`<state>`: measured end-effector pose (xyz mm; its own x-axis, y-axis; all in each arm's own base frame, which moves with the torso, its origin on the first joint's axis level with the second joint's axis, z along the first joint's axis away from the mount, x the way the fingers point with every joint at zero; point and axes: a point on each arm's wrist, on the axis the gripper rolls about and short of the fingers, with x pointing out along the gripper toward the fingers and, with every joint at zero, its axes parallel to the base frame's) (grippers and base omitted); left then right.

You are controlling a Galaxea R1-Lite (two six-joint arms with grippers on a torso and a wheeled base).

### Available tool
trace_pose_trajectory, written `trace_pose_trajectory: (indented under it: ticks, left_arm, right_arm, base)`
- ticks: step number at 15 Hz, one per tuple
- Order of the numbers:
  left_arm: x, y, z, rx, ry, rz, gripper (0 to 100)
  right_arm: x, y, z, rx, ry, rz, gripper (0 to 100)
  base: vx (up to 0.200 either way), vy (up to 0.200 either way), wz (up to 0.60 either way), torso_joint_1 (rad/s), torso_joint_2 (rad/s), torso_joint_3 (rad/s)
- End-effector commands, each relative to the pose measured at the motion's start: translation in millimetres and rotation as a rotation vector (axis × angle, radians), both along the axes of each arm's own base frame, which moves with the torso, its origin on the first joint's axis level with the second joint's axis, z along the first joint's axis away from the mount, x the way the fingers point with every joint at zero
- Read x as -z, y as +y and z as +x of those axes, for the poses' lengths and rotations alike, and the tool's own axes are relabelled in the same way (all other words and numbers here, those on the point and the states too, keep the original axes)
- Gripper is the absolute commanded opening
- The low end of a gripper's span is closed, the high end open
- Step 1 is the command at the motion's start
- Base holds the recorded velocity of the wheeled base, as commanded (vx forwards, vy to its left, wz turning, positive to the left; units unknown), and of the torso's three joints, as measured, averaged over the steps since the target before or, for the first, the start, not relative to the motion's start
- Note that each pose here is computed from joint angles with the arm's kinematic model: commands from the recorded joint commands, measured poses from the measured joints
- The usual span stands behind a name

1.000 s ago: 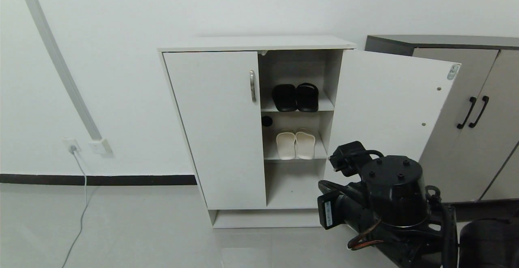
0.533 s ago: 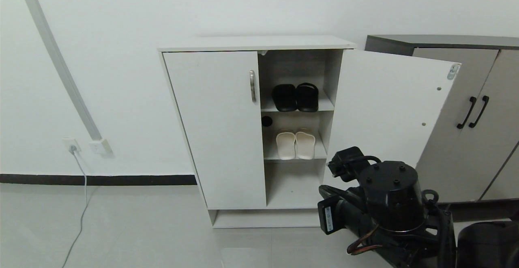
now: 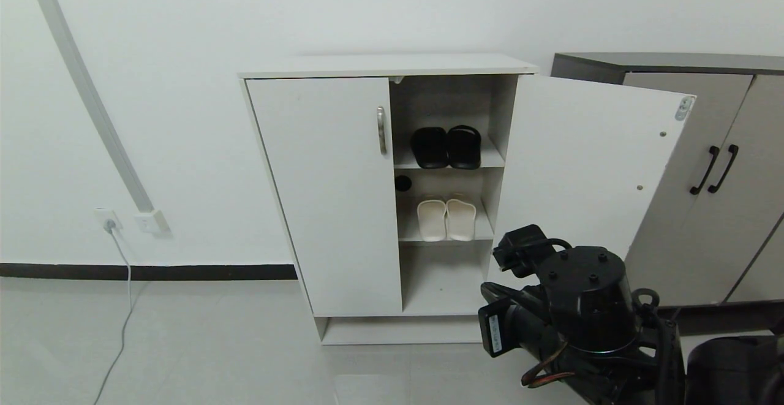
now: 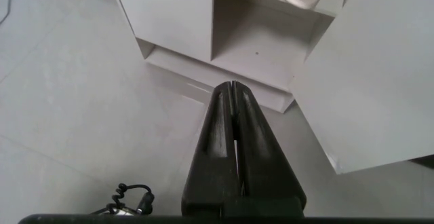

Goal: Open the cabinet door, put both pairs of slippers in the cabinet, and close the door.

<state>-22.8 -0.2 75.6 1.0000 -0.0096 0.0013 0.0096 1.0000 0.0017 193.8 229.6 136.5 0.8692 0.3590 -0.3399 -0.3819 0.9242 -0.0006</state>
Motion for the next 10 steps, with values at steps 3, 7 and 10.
trace_pose_trajectory:
  ticks: [3, 7, 10]
  left_arm:
    - [0.0, 0.0, 0.0, 0.0, 0.0, 0.0, 0]
    - [0.0, 0.0, 0.0, 0.0, 0.0, 0.0, 0]
    - [0.0, 0.0, 0.0, 0.0, 0.0, 0.0, 0]
  right_arm:
    - [0.8, 0.0, 0.4, 0.0, 0.0, -0.005, 0]
    - [0.8, 0.0, 0.4, -0.002, -0.002, -0.01, 0]
    - [1.8, 0.3, 0.0, -0.003, 0.001, -0.014, 0]
  base:
    - [0.0, 0.0, 0.0, 0.0, 0.0, 0.0]
    - [0.0, 0.0, 0.0, 0.02, -0.21, -0.191]
    - [0.0, 0.0, 0.0, 0.066, -0.42, -0.351]
